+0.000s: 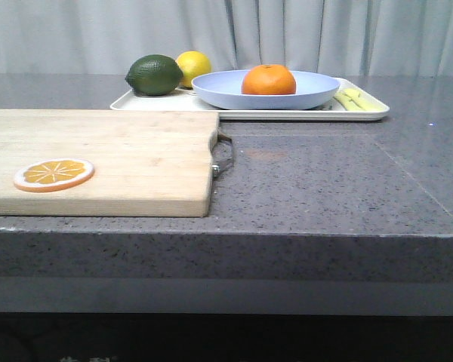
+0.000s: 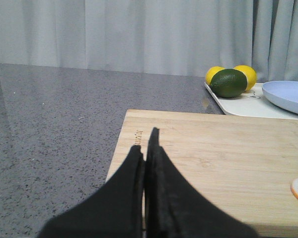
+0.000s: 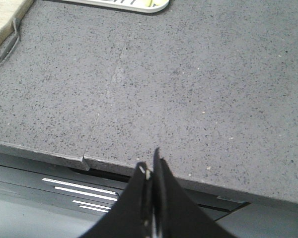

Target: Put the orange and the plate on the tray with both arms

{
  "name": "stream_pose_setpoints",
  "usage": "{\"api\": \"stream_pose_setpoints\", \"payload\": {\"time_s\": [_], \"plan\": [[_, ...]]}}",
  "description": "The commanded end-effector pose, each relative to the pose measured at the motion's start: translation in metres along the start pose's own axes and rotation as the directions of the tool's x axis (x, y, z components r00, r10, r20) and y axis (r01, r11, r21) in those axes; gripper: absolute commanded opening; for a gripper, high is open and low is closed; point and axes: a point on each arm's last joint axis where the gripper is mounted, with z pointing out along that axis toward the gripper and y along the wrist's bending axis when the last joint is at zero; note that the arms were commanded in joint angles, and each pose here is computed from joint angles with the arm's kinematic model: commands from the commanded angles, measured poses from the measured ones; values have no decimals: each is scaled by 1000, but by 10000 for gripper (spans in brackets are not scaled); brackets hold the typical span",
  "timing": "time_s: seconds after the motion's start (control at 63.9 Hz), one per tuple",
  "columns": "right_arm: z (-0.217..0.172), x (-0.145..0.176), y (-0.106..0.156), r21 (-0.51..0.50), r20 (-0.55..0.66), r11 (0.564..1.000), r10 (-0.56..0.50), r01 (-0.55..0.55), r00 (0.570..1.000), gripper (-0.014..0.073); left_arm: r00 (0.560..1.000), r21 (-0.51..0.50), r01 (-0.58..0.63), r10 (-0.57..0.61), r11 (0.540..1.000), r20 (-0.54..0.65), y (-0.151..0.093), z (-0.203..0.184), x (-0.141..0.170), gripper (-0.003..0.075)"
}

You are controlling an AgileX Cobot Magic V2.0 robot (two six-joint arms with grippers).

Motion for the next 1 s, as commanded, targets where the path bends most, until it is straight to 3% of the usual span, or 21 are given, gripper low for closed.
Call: {"api": "stream_pose_setpoints", "payload": {"time_s": [0.0,0.532,0.657,0.751,0.985], "plan": [[-4,-11,0,10,81,1000,-14,13,997,-68,995,-7,8,-7,1000,97,1,-2,-7,-17],[-4,-11,0,10,81,1000,-15,14,997,-68,995,-7,8,-7,1000,97,1,-2,-7,-17],[-4,-1,-5,66,176,997,-54,43,983,-68,995,-7,8,-7,1000,97,1,-2,-7,-17],[3,16,-6,78,324,996,-63,40,944,-68,995,-7,8,-7,1000,97,1,-2,-7,-17],[37,82,-11,107,621,994,-84,22,780,-68,995,-7,8,-7,1000,97,1,-2,-7,-17]]}}
